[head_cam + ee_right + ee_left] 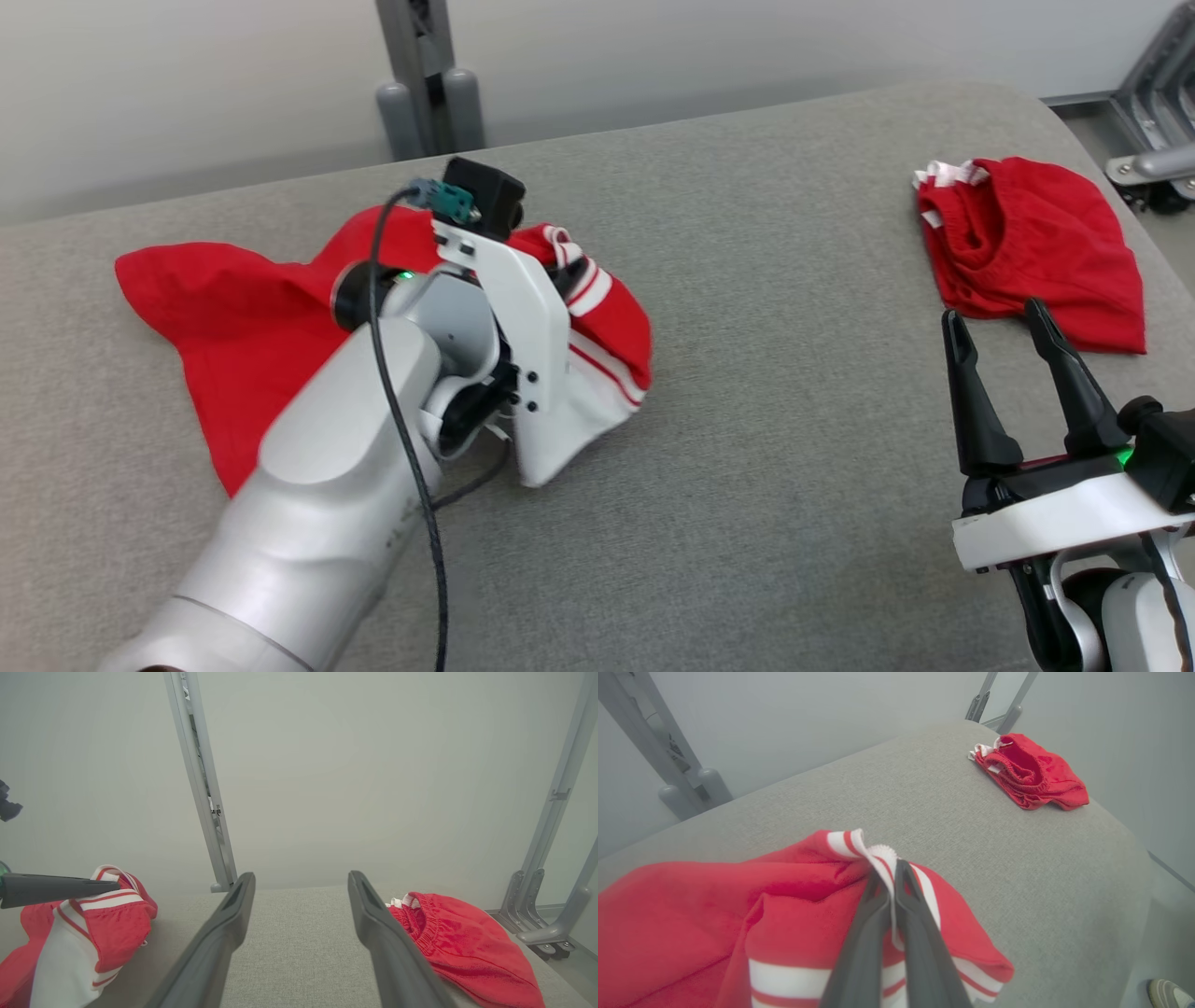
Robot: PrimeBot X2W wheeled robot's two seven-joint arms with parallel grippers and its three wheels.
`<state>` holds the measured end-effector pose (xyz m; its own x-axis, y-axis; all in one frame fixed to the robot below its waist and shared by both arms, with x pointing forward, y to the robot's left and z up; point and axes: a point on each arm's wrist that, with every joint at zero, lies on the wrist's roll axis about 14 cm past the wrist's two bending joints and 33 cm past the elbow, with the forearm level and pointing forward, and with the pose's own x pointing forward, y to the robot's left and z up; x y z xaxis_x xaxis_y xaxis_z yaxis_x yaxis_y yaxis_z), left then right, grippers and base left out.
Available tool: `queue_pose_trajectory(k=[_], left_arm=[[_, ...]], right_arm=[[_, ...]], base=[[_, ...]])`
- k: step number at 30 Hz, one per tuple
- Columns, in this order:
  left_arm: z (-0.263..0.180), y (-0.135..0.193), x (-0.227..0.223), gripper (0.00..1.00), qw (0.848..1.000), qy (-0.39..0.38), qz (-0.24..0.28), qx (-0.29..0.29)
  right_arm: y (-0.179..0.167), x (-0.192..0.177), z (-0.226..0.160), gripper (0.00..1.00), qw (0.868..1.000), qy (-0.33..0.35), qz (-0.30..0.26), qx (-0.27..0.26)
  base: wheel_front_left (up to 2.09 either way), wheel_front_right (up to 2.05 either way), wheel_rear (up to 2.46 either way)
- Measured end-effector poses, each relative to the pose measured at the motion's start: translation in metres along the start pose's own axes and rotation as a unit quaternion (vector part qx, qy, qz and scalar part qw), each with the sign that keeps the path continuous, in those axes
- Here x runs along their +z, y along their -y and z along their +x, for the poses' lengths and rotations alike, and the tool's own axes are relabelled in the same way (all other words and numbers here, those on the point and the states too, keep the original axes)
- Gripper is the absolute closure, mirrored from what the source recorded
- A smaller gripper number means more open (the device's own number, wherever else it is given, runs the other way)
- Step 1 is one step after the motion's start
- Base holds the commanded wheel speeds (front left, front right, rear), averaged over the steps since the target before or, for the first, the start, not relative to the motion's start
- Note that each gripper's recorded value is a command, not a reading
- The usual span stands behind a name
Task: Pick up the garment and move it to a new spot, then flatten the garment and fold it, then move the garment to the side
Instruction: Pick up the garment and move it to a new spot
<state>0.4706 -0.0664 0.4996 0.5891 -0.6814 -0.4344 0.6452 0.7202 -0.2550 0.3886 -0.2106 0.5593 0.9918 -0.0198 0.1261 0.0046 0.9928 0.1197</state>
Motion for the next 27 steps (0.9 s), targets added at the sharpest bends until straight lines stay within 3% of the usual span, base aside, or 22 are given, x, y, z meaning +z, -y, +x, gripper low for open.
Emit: queue_pose_trajectory(k=[7, 17, 18, 19, 27], left_arm=[[0.026, 0.012, -0.015, 1.0, 0.999, 0.023, -0.042, 0.007], [0.05, 0.046, 0.008, 1.0, 0.995, 0.07, -0.063, -0.022], [0.052, 0.048, 0.004, 0.44, 0.995, 0.064, -0.068, -0.022], [0.055, 0.049, 0.001, 0.0, 0.996, 0.063, -0.068, -0.02], [0.06, 0.069, -0.009, 0.0, 0.994, 0.063, -0.064, -0.055]], right_arm=[[0.01, 0.0, -0.01, 0.0, 1.0, -0.003, 0.003, -0.016], [0.012, -0.005, -0.018, 0.0, 1.0, -0.011, 0.005, -0.021], [0.013, -0.006, -0.019, 0.0, 1.0, -0.013, 0.005, -0.023], [0.014, -0.007, -0.019, 0.0, 1.0, -0.015, 0.005, -0.024], [0.022, -0.019, -0.017, 0.0, 0.999, -0.026, 0.009, -0.036]], base=[[0.0, 0.0, 0.0], [0.0, 0.0, 0.0], [0.0, 0.0, 0.0], [0.0, 0.0, 0.0], [0.0, 0.0, 0.0]])
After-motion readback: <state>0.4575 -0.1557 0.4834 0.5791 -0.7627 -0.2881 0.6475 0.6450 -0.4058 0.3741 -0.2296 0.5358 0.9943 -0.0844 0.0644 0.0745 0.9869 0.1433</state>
